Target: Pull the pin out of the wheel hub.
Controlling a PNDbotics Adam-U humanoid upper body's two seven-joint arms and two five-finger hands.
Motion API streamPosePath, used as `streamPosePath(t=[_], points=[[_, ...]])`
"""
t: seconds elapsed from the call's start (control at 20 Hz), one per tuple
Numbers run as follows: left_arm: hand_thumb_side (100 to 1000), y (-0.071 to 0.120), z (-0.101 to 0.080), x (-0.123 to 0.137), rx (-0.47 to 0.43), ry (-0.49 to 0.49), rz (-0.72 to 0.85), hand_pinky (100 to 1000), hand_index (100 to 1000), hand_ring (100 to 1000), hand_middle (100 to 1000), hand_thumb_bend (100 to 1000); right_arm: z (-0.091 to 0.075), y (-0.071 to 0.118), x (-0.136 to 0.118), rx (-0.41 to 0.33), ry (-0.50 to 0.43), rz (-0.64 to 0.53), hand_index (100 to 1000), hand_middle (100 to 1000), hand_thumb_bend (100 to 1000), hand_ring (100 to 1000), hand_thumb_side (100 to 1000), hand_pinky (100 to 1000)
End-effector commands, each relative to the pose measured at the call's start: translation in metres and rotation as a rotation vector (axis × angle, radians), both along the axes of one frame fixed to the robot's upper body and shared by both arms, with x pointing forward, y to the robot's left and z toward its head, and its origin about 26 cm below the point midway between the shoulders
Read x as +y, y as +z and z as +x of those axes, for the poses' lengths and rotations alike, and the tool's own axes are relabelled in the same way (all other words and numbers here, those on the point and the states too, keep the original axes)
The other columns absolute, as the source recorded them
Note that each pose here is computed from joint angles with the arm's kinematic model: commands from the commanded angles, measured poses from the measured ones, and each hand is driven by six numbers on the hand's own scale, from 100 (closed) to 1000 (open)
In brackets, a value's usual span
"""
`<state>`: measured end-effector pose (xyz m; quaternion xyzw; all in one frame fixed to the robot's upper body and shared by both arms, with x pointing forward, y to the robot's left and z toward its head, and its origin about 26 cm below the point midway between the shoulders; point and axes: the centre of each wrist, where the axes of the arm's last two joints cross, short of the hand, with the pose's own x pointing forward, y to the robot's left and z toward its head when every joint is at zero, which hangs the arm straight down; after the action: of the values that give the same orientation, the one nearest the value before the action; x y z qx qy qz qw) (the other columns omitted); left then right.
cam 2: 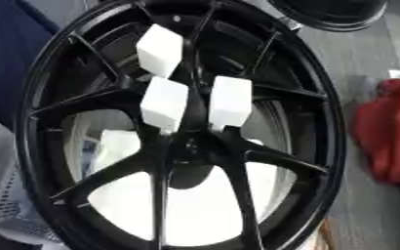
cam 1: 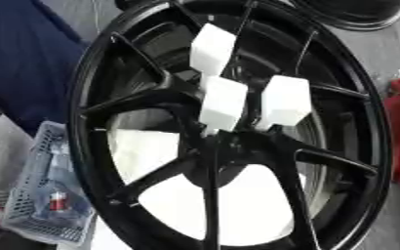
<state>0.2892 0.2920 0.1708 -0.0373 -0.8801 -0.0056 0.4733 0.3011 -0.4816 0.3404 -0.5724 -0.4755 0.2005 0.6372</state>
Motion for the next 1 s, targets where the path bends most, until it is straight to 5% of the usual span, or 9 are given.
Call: streamPosePath(t=[0.05,0.15,0.2,0.4,0.9,1.0], points=[[979,0.007,-0.003,0.002,-0.028,0.006,-0.001,999,798,542,687,200,-0.005,-0.005,-0.021,0.000,-0.116,-0.011,797,752,281,781,100,803],[979,0.007,-0.003,0.002,-0.028,0.006,-0.004,999,798,543,687,201,-0.004,-0.019,-0.029,0.049,-0.152,-0.007,849,832,280,863,100,851],[978,0.006,-0.003,0.002,-0.028,0.006,-0.006,999,798,543,688,201,-0.004,-0.023,-0.031,0.068,-0.149,0.004,898,905,158,942,100,898],[977,0.006,-0.003,0.002,-0.027,0.006,-0.010,999,798,544,688,201,-0.005,-0.029,-0.033,0.089,-0.119,0.026,926,932,100,969,103,909],[973,0.005,-0.003,0.001,-0.025,0.000,-0.017,999,798,545,688,202,-0.007,-0.008,0.004,-0.097,0.026,-0.049,908,854,100,860,100,839],[972,0.005,-0.003,0.001,-0.026,-0.003,-0.019,998,798,545,688,202,-0.008,0.001,0.022,-0.178,0.074,-0.081,904,817,100,805,208,818]])
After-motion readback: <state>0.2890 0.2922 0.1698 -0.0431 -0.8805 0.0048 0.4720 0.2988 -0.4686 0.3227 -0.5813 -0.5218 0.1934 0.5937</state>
